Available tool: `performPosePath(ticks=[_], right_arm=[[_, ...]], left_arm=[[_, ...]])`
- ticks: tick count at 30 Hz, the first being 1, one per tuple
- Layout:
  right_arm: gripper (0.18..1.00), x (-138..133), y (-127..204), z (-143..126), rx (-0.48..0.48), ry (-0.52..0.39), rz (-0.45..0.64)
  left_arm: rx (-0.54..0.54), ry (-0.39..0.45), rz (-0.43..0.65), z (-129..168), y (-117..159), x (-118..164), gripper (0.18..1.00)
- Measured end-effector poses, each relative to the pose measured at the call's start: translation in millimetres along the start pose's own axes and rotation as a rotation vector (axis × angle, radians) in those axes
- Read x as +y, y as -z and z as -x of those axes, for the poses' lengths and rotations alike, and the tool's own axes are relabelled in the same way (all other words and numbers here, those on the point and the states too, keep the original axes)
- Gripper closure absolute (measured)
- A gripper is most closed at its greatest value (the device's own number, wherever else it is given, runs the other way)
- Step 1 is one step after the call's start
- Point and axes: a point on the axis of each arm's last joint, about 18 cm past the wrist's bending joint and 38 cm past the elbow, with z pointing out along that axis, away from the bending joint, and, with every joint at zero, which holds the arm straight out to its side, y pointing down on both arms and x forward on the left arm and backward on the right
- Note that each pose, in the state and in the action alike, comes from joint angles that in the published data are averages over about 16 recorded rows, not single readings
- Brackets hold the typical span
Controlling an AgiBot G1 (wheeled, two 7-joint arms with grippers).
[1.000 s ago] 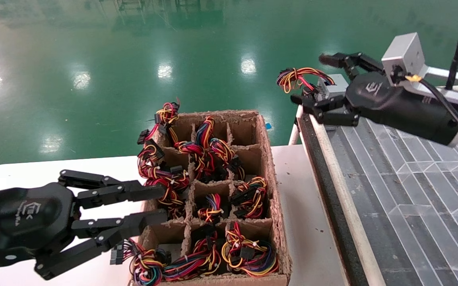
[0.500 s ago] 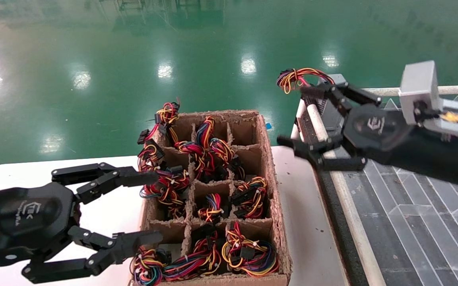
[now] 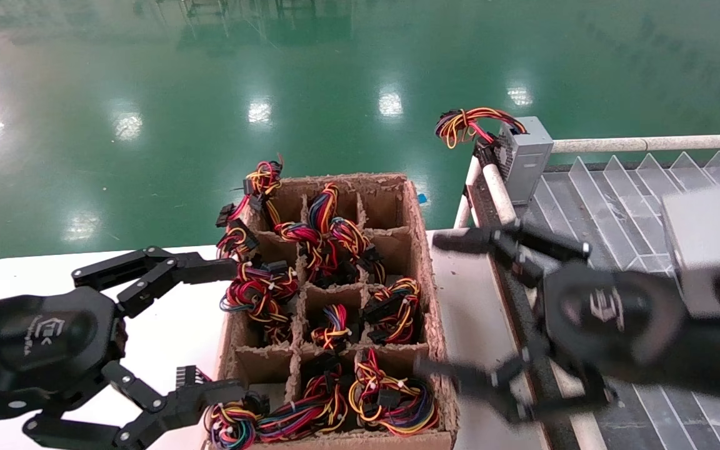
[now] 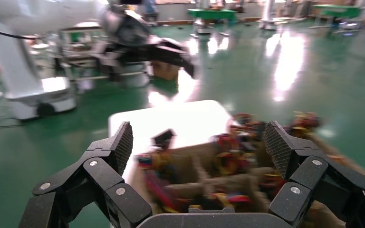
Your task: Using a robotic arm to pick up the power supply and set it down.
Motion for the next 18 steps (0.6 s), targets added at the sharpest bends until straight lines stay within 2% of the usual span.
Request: performPosePath(ticks=[8, 18], right_arm=[[0.179, -3, 0, 26, -0.083, -0.042, -0.003], [0.179, -3, 0, 27, -0.085, -0.043, -0.003]], left_arm=[[0.0, 0.0, 0.0, 0, 0, 0, 0.205], [0.0, 0.0, 0.0, 0, 0, 0, 0.184]])
